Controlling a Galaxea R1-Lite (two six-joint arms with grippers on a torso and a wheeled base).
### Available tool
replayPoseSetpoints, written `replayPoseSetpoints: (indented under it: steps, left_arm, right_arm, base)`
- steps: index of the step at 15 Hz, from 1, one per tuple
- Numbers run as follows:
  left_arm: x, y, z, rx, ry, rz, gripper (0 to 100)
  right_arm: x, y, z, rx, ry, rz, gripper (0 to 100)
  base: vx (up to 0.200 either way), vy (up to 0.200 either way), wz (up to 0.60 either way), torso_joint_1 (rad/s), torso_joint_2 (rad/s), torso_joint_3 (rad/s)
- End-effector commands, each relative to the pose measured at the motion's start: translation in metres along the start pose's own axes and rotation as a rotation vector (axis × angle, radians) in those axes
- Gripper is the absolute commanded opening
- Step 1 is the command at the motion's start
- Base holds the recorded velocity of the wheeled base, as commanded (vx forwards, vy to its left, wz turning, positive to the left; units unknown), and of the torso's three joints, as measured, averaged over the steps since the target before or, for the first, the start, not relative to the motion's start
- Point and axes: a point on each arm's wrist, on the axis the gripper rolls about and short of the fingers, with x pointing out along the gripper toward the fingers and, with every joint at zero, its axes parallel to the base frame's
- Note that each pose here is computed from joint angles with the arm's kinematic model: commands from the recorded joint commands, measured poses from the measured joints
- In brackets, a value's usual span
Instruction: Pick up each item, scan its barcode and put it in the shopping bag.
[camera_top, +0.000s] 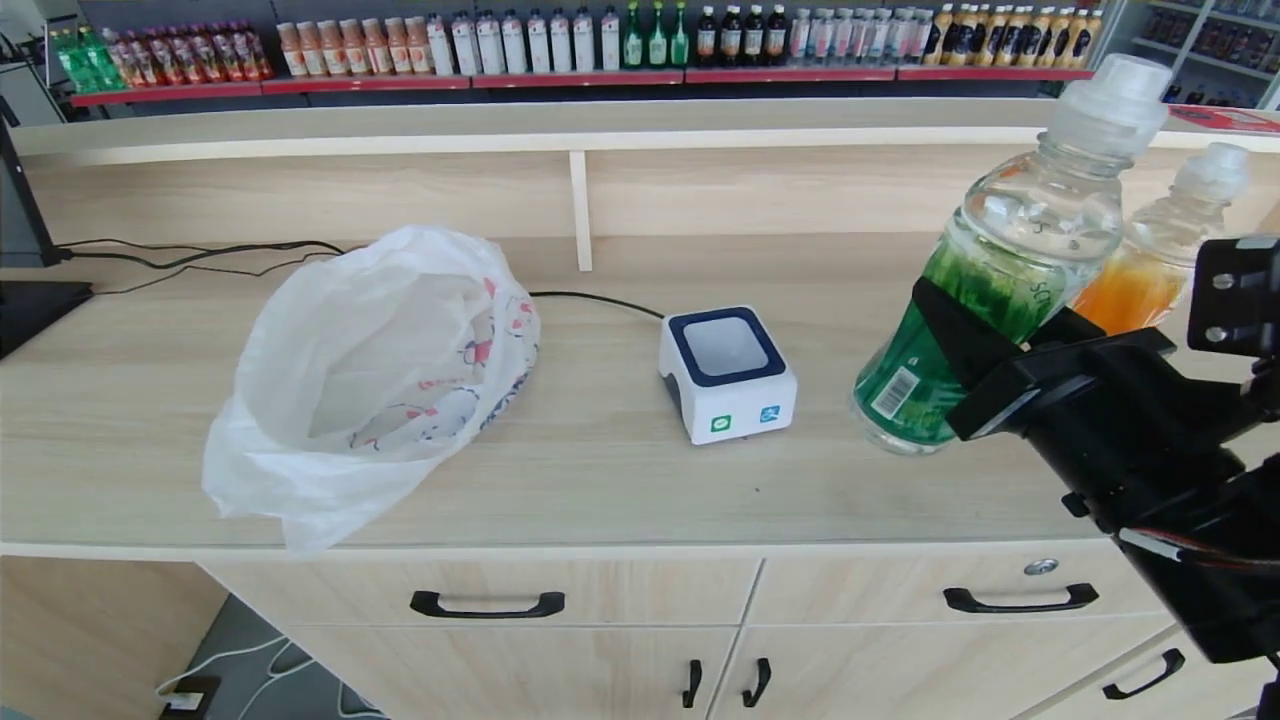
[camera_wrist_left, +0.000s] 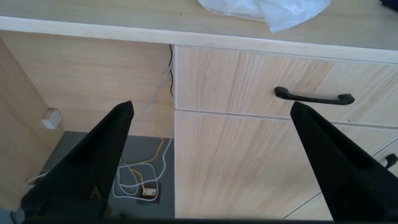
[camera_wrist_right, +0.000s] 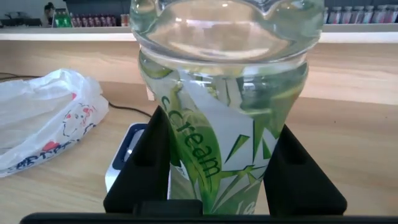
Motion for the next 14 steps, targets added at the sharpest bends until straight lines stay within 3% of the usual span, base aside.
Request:
replayPoseSetpoints:
  steps: [1,14]
  left_arm:
    - [0.0,0.0,0.0,-0.001,0.001,0.0,100]
    - [0.0,0.0,0.0,-0.003,0.001,0.001,100]
  right_arm:
    - [-0.01,-0.003,0.003,-0.01,0.009,0.002,0]
    - [-0.017,-0.004,0.0,-0.013,0.032,0.012,0]
  base:
    - [0.0,0.2,0.0,-0.007,0.0,0.002]
    - [0.0,0.2,0.0,0.005,0.0,0.002]
